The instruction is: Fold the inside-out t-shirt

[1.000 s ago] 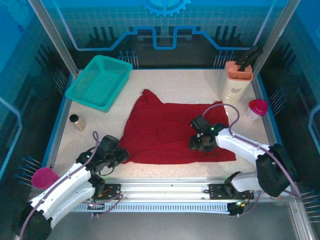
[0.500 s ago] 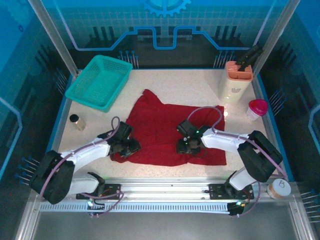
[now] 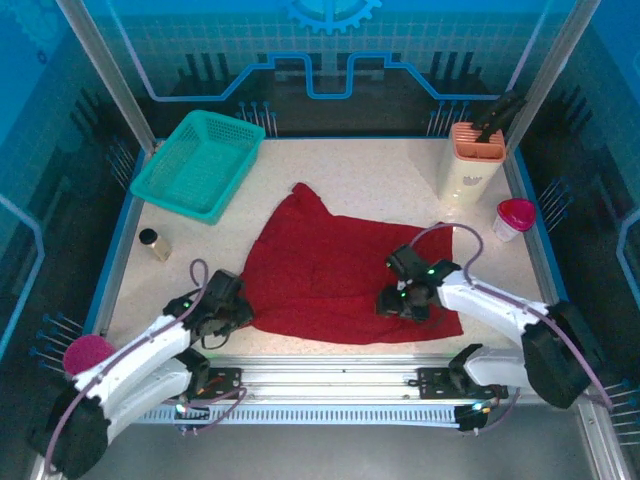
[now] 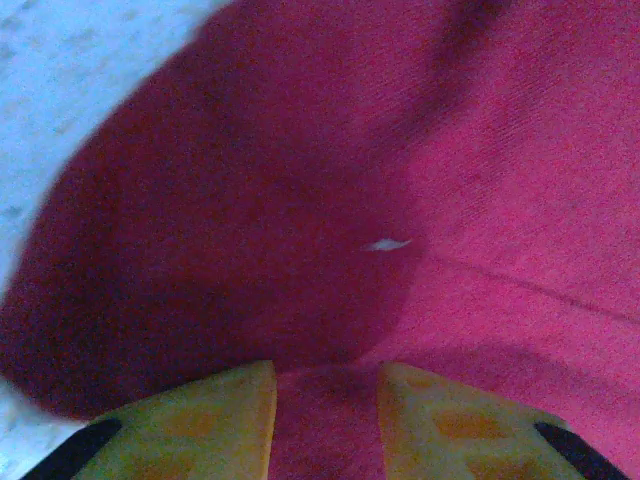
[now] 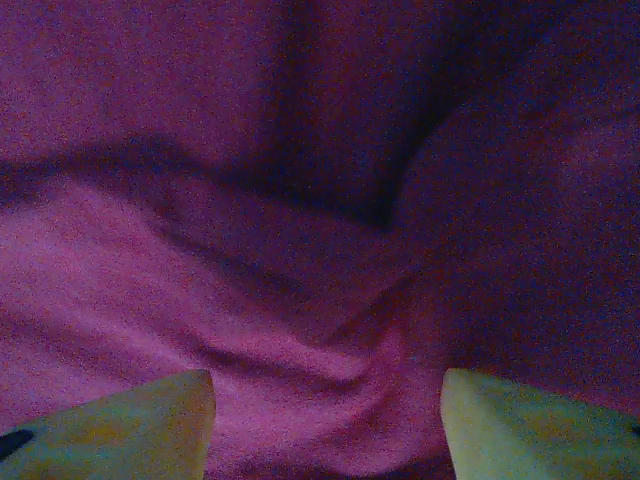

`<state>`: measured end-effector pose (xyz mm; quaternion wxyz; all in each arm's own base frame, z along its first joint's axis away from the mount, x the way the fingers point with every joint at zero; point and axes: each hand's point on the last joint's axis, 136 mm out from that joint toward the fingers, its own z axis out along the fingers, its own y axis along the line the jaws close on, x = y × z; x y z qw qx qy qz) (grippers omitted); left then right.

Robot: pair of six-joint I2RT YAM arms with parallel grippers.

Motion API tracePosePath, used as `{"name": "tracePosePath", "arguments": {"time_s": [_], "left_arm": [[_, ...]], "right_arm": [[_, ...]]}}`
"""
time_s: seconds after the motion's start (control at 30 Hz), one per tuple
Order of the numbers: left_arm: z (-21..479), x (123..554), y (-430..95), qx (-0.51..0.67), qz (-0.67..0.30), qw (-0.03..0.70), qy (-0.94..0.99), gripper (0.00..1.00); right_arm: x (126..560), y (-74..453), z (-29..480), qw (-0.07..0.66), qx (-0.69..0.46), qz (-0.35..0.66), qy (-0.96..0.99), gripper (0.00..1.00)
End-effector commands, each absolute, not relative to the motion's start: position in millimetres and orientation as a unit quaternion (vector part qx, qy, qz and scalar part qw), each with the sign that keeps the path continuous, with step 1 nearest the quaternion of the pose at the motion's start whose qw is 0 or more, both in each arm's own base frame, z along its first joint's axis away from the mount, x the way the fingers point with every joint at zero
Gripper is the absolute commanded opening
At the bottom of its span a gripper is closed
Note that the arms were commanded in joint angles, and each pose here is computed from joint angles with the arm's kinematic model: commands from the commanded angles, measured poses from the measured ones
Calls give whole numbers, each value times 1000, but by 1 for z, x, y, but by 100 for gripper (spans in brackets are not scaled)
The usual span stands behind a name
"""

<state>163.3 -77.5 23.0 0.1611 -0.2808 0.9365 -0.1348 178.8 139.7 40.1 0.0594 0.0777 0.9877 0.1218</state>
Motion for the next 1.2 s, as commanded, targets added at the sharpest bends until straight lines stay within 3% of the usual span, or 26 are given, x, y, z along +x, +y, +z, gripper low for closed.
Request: {"name": "tracePosePath", "arguments": {"time_s": [0.0,0.13,0.43,0.6,0.73,1.0,1.17], "left_arm": [[12,133,-60,-321,-107,130,932,34],[32,141,-71,-299,-146,145,932,36],[149,248,-120,-135,-212,285,925,72],[188,341,-140,-65,-215,317,921,72],[183,407,-169,-4,-229,316,921,75],[132,517,-173,6,-225,287,931,67],[92,547,-155,-53,-244,247,936,63]], "right_arm": [[217,132,67,136,111,156,972,66],[266,133,89,202,114,203,951,67],[391,129,121,288,112,272,911,67],[411,97,130,297,154,193,923,67],[410,64,137,326,190,131,917,67],[391,33,158,371,165,48,913,67],[378,15,174,385,144,8,912,69]]}}
